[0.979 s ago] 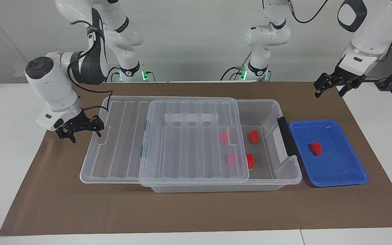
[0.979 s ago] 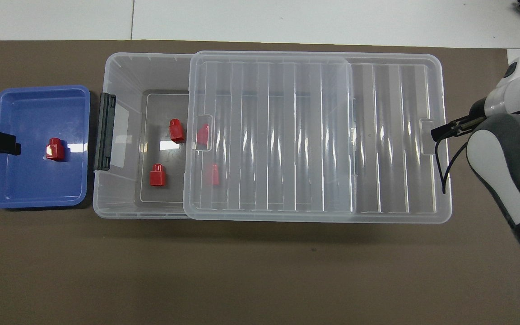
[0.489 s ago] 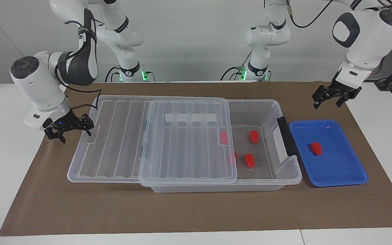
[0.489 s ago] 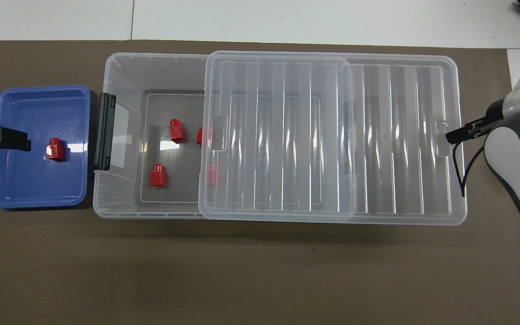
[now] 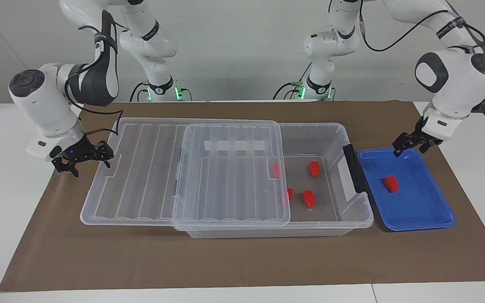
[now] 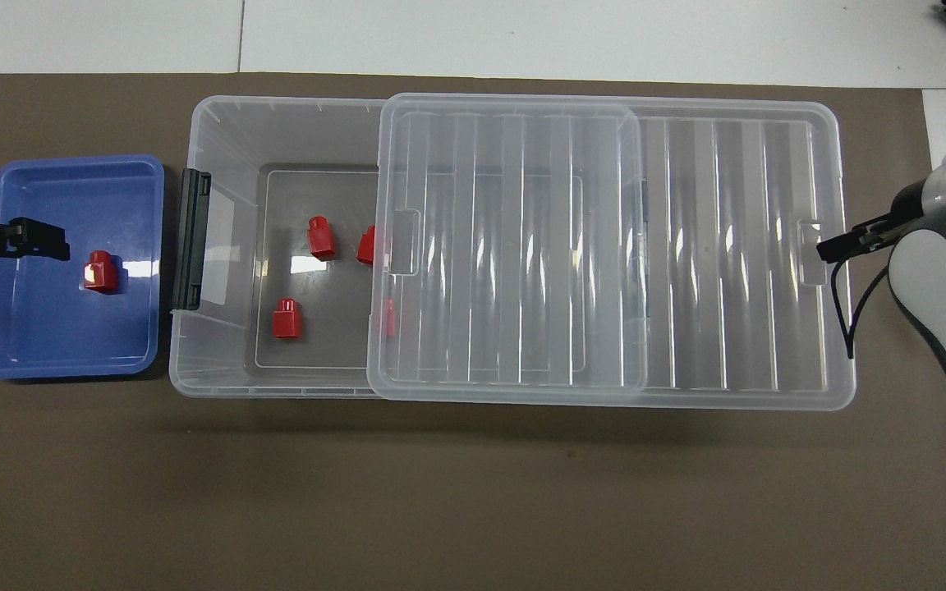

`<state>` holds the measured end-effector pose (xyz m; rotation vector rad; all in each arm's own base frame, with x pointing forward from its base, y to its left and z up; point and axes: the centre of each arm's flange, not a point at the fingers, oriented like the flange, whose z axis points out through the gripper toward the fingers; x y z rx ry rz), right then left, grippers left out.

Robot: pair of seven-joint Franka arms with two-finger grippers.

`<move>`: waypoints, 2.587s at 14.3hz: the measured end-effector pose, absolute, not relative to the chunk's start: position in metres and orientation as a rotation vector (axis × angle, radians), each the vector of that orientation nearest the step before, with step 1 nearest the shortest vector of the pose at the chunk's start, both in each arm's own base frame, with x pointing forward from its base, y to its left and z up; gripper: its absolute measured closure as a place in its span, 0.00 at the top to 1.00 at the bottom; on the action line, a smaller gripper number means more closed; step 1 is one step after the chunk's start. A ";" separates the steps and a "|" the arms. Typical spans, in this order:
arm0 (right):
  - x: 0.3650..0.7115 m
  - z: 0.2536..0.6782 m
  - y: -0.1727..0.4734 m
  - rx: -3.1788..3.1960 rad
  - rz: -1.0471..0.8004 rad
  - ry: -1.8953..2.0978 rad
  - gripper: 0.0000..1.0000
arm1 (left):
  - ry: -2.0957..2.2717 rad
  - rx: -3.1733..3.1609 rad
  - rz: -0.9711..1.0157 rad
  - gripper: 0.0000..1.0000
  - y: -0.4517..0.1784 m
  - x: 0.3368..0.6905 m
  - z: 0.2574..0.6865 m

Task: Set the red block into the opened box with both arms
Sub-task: 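Grasp the red block in the blue tray with the left gripper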

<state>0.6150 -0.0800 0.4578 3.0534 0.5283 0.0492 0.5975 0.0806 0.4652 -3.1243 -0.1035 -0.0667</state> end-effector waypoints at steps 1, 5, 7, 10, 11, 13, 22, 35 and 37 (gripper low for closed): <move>0.615 0.458 -0.080 3.053 0.049 0.528 1.00 | -0.115 -3.122 -0.080 1.00 0.085 0.597 0.453; 0.615 0.459 -0.080 3.054 0.048 0.528 1.00 | -0.104 -3.121 -0.082 1.00 0.091 0.595 0.404; 0.613 0.463 -0.079 3.057 0.033 0.519 1.00 | -0.098 -3.120 -0.090 1.00 0.089 0.599 0.395; 0.603 0.483 -0.070 3.077 0.018 0.392 1.00 | -0.093 -3.111 -0.164 1.00 0.090 0.602 0.380; 0.599 0.493 -0.061 3.081 0.018 0.347 1.00 | -0.089 -3.109 -0.185 1.00 0.089 0.603 0.367; 0.590 0.510 -0.039 3.092 0.003 0.232 1.00 | -0.078 -3.106 -0.195 1.00 0.088 0.606 0.337; 0.558 0.583 0.034 3.093 0.069 -0.068 1.00 | 0.084 -3.099 -0.160 1.00 0.103 0.606 0.312; 0.544 0.642 0.028 3.090 0.007 -0.189 1.00 | 0.086 -3.110 -0.096 0.34 0.102 0.601 0.306; 0.543 0.641 0.028 3.088 -0.011 -0.189 1.00 | 0.085 -3.123 -0.006 0.34 0.103 0.610 0.331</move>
